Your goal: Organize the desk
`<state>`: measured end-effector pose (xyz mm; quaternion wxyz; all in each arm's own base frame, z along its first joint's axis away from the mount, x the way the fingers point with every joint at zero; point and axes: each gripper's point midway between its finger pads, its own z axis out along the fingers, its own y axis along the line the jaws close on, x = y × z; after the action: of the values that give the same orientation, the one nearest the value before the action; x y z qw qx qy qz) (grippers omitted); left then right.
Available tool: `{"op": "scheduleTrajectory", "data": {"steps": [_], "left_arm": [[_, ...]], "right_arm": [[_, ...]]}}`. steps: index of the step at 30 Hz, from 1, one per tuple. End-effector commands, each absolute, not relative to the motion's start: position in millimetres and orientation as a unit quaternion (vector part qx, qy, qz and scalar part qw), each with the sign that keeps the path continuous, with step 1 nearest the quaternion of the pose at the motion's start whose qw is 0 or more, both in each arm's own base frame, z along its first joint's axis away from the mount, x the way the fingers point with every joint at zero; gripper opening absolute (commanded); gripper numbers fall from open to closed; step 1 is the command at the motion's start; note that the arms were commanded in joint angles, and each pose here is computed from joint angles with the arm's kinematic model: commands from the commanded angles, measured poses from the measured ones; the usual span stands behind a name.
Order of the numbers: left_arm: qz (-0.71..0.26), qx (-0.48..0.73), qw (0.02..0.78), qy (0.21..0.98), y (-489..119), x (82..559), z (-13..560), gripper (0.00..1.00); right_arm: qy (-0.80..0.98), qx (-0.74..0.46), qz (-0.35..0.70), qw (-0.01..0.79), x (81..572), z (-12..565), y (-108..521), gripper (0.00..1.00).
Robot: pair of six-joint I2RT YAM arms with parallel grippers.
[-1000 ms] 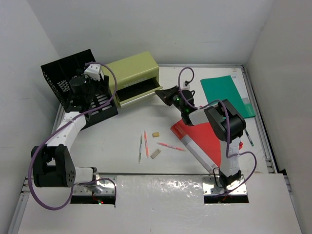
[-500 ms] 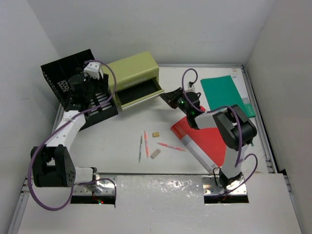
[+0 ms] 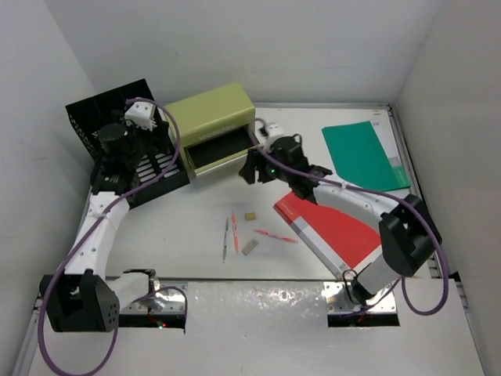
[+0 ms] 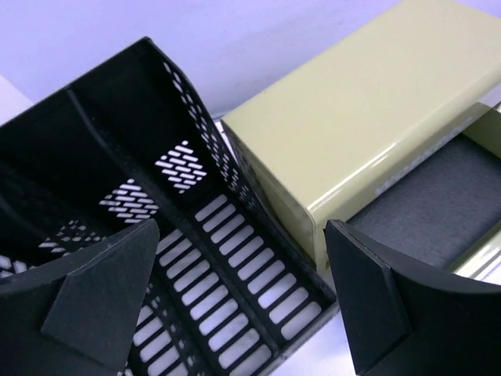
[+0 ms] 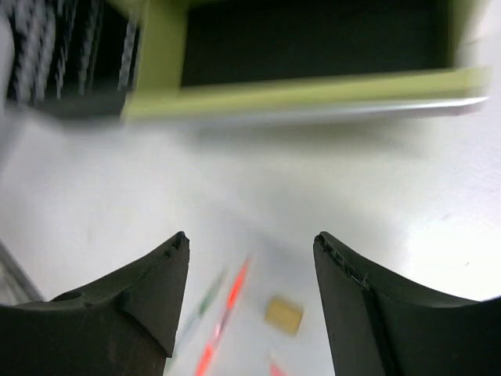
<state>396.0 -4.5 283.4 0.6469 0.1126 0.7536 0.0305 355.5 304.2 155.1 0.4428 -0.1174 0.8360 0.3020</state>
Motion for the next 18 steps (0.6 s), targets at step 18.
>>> {"op": "scheduleTrajectory", "data": {"steps": [18], "left_arm": [[-0.005, 0.152, 0.568, 0.809, -20, 339, 244, 0.86]], "right_arm": [[0.854, -0.492, 0.101, 0.133, 197, 15, 231, 0.66]]}}
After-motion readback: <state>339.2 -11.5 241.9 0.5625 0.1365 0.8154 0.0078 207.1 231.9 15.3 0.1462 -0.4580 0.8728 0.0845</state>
